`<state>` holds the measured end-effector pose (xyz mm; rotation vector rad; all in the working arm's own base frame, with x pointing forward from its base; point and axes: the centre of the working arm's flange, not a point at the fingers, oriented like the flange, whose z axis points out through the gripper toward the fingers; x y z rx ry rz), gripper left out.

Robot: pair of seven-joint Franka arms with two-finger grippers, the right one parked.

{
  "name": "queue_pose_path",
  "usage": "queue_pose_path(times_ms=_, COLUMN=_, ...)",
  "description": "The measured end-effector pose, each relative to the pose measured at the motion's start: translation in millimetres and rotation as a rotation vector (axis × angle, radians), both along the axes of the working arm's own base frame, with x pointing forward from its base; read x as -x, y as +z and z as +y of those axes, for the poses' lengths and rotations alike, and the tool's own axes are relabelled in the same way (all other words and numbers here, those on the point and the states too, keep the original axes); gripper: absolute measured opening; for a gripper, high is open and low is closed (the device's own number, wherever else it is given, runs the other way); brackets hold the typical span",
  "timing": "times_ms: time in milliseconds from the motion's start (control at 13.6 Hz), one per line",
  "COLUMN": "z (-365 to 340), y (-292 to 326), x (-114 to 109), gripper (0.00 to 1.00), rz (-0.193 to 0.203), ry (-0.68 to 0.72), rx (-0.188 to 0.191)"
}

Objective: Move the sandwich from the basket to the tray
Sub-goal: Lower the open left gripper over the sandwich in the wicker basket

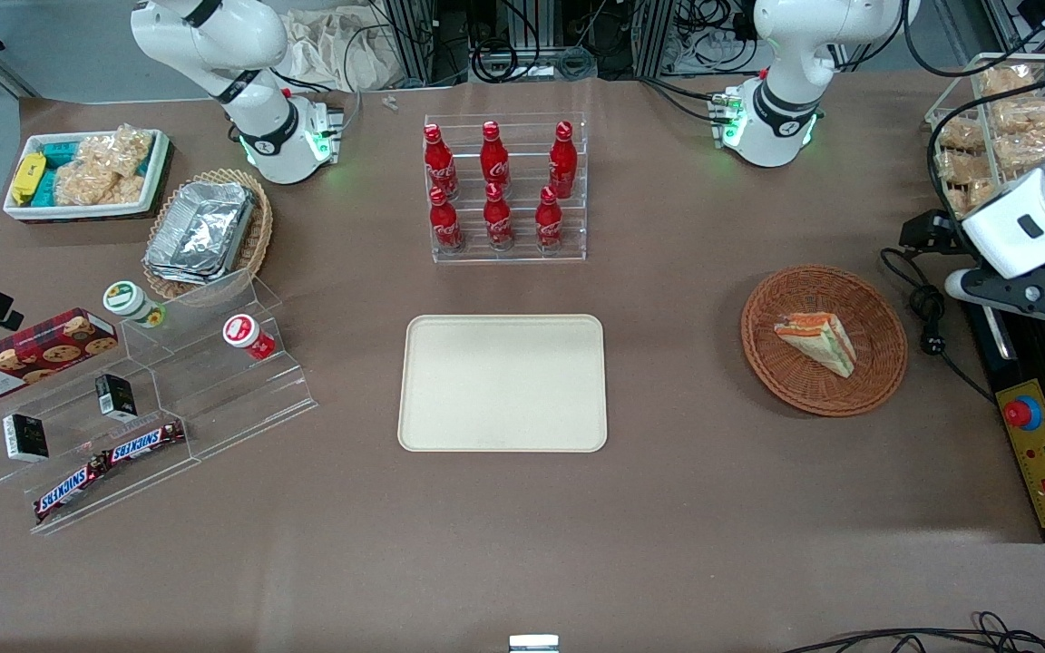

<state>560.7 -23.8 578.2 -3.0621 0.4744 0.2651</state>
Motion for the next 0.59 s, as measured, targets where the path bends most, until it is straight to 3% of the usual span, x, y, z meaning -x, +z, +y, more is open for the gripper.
queue_pose_path(times_ms=368, z=-1, y=0, x=-1, gripper=1.00, rz=0.003, ry=0.010, rx=-0.002)
queue_pose_path(times_ms=516, z=-2, y=-8, x=-2, gripper=1.00, rz=0.008, ry=0.171, rx=-0.029)
queue_pose_path(times_ms=589, z=-3, y=-18, x=-5, gripper=1.00, rz=-0.009, ry=0.283, rx=-0.045)
